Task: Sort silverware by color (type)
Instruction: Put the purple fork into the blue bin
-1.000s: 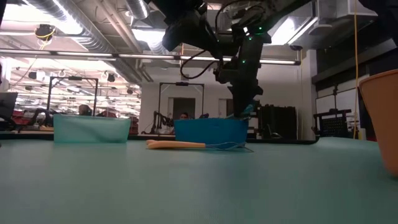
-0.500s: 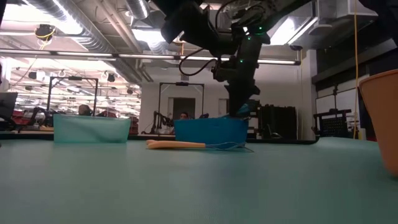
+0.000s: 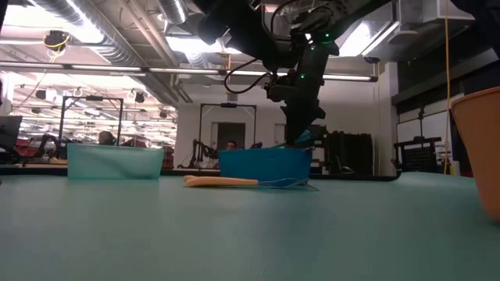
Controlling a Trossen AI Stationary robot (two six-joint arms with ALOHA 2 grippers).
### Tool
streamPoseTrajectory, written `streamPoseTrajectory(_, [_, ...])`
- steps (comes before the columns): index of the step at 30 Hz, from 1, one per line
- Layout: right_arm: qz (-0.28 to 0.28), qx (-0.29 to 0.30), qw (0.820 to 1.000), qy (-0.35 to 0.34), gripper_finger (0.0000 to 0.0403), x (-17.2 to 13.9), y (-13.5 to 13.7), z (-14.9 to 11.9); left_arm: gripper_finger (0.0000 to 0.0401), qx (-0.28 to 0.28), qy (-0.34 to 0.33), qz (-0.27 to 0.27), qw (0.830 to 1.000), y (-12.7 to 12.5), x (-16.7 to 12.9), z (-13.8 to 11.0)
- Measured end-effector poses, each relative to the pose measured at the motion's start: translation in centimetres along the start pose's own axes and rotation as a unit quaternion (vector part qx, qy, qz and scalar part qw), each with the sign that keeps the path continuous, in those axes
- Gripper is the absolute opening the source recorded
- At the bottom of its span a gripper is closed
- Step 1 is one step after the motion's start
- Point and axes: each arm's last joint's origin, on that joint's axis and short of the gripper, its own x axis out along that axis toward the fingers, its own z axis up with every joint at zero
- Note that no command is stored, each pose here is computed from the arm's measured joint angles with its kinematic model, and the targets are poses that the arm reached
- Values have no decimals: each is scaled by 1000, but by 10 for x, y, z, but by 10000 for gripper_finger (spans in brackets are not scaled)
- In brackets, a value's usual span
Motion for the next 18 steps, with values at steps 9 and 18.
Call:
streamPoseTrajectory(9, [0, 0, 1000, 0, 0, 0, 0, 0, 63, 4, -5, -5, 1000, -5, -3, 2])
streamPoseTrajectory(18, [0, 0, 1000, 0, 35, 0, 0, 0, 63, 3, -4, -5, 1000, -5, -3, 2])
